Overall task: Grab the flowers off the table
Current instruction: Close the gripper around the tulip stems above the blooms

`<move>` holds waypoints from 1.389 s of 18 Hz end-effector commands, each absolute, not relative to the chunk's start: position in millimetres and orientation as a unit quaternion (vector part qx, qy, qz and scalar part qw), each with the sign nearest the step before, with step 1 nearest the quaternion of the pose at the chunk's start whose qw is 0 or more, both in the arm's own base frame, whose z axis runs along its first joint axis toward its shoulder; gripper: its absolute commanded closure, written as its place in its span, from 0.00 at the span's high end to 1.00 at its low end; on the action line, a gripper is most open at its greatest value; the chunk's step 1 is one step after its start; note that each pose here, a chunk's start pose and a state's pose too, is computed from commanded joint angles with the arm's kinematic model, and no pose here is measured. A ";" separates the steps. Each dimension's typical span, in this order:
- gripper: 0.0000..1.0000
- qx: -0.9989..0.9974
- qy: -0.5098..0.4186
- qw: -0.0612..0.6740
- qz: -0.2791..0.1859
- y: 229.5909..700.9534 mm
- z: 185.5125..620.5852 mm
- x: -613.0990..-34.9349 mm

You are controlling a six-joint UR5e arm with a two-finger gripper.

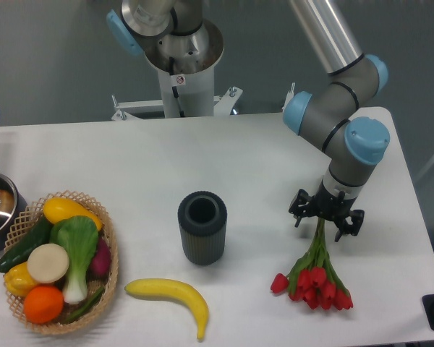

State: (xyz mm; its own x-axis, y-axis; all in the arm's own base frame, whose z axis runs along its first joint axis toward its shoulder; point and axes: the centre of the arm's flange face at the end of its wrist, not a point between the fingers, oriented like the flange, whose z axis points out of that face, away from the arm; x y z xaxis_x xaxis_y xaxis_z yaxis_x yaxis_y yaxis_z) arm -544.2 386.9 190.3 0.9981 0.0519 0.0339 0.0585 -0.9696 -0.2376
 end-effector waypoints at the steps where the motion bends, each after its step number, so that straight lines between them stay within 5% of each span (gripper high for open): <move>1: 0.95 -0.992 -0.028 0.121 -0.012 386.7 189.7 -543.8; 10: 0.63 -0.992 -0.025 0.123 -0.007 387.1 188.0 -542.0; 25: 0.41 -0.991 -0.048 0.127 -0.004 386.4 198.0 -542.1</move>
